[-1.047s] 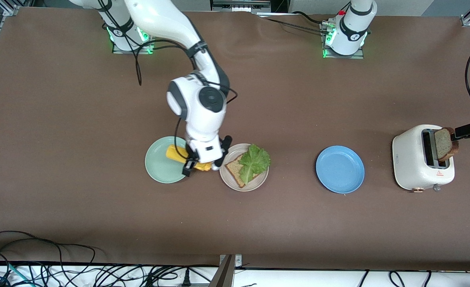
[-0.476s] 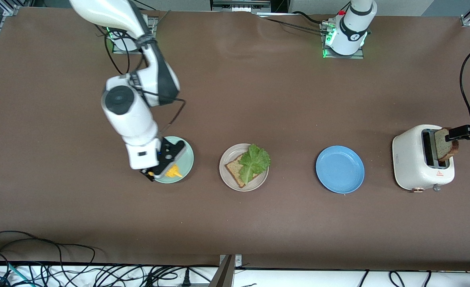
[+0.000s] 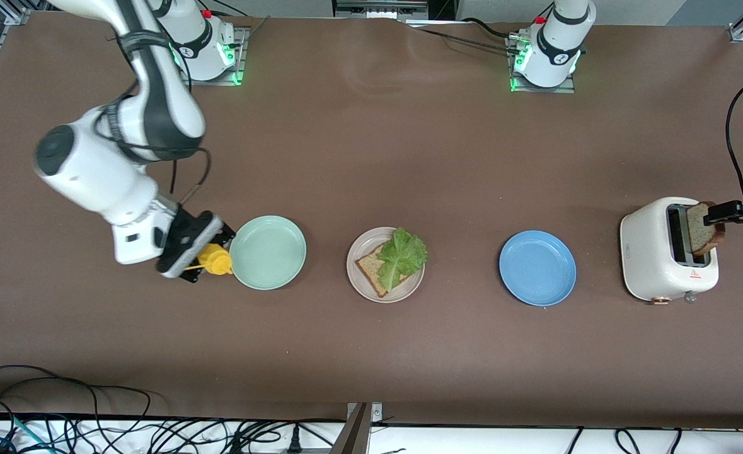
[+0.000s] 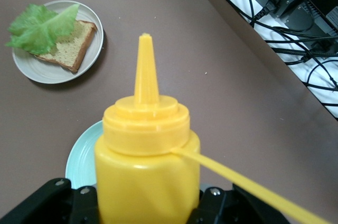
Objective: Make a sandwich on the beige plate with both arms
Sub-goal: 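Carry the mustard back with the right gripper while the left gripper grasps bread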
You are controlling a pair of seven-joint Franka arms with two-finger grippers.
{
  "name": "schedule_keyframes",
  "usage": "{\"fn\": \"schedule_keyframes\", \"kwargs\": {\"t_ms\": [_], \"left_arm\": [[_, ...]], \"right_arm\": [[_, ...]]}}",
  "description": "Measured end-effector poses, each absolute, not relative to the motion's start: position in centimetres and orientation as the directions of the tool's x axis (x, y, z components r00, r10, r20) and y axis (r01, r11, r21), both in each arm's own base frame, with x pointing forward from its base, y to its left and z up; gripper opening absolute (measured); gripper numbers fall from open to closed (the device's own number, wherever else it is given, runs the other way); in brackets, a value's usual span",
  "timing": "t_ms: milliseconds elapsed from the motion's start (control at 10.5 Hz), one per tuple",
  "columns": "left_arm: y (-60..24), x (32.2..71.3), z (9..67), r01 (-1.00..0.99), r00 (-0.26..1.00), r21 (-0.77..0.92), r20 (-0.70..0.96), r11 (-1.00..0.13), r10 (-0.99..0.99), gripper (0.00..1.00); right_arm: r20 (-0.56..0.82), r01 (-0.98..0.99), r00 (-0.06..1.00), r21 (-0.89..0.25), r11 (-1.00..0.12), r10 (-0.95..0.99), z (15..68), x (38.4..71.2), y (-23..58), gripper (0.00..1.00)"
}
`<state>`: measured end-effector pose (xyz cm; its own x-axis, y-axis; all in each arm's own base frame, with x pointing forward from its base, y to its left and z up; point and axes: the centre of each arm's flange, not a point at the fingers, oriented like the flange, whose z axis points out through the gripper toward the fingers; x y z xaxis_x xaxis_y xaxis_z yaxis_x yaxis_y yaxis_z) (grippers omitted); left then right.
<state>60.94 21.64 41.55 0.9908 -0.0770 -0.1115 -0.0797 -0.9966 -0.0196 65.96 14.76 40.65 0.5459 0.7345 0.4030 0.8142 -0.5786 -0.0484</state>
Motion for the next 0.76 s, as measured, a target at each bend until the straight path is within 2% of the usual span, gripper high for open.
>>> {"fn": "schedule_keyframes", "kwargs": {"t_ms": [476,571,761], "left_arm": [[22.8,60.9,38.2,-0.081,0.988,-0.012,-0.129,-0.997,-0.079,0.97],[22.8,60.9,37.8,-0.082,0.988,-0.010,-0.133,-0.997,-0.080,0.91],[22.8,60.9,37.2,-0.081,0.986,-0.006,-0.143,-0.997,-0.080,0.59]], "right_arm": [[0.595,0.855,0.490,-0.183,-0.485,0.638,35.7,66.4,3.3,0.06],[0.647,0.873,0.459,-0.202,-0.444,0.609,33.7,66.2,1.9,0.06],[0.742,0.908,0.385,-0.197,-0.370,0.549,29.4,65.3,0.2,0.06]]}}
